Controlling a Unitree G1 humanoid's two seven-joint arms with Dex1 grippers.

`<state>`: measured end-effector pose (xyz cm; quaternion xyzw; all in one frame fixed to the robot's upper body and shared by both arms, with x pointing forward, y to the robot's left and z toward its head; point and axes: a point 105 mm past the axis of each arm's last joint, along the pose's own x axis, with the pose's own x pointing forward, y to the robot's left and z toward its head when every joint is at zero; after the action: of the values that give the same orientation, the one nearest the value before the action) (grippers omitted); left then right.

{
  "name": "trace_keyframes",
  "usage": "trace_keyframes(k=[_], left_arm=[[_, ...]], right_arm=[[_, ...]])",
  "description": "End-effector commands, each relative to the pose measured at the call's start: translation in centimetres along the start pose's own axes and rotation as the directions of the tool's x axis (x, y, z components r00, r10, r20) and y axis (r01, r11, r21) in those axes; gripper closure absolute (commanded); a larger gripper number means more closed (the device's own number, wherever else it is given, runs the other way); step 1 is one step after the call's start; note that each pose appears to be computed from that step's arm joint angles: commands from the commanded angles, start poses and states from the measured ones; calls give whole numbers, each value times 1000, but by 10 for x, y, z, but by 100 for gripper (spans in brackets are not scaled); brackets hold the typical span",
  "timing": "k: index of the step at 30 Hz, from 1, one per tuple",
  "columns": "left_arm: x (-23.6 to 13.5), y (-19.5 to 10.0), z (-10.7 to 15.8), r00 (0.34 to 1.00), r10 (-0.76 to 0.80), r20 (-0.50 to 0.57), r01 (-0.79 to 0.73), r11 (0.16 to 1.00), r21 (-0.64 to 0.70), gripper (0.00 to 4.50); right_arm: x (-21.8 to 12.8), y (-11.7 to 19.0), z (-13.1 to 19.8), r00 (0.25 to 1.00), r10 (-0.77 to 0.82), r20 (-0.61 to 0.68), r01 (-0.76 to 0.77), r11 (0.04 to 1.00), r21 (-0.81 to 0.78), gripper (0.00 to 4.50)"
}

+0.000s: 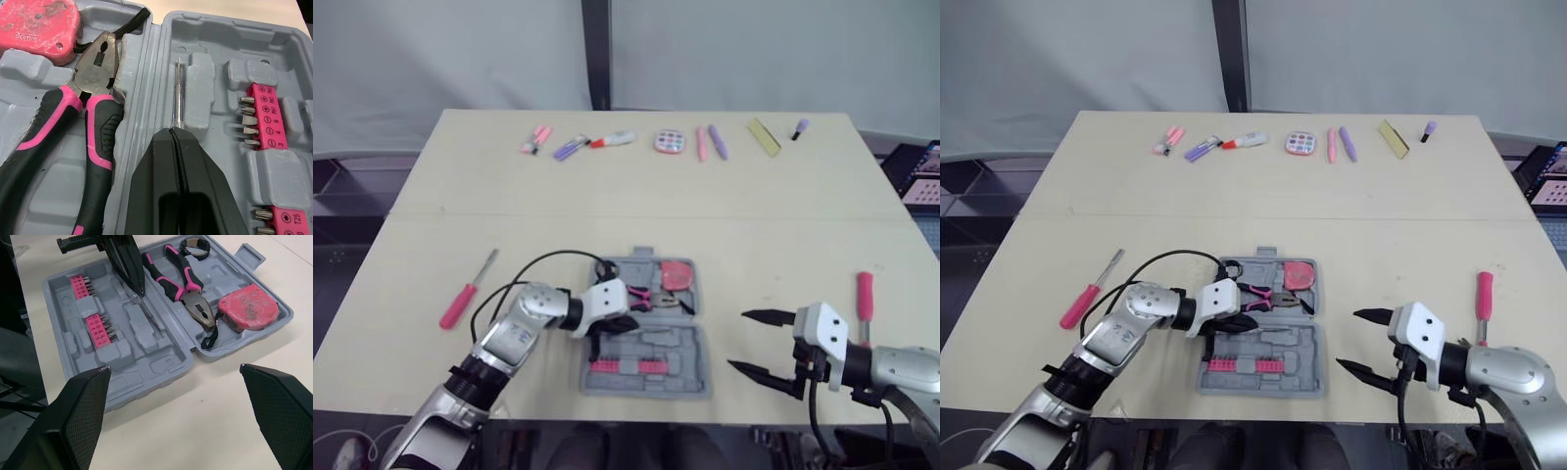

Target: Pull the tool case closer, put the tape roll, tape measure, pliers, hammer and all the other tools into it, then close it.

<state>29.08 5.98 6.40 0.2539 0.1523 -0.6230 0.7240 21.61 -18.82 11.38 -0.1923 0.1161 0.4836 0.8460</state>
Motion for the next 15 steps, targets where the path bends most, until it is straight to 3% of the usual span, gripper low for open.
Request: trace_keyframes(k=[1, 15], left_arm=[[2, -6, -5, 1000, -13, -16, 13, 1000, 4, 446], [4, -12, -20, 998, -21, -50, 20, 1000, -20, 446]], right_arm=[[-4, 0, 13, 999, -13, 38, 15, 999, -38, 0], [-4, -1, 13, 999, -16, 34, 17, 999, -40, 0]])
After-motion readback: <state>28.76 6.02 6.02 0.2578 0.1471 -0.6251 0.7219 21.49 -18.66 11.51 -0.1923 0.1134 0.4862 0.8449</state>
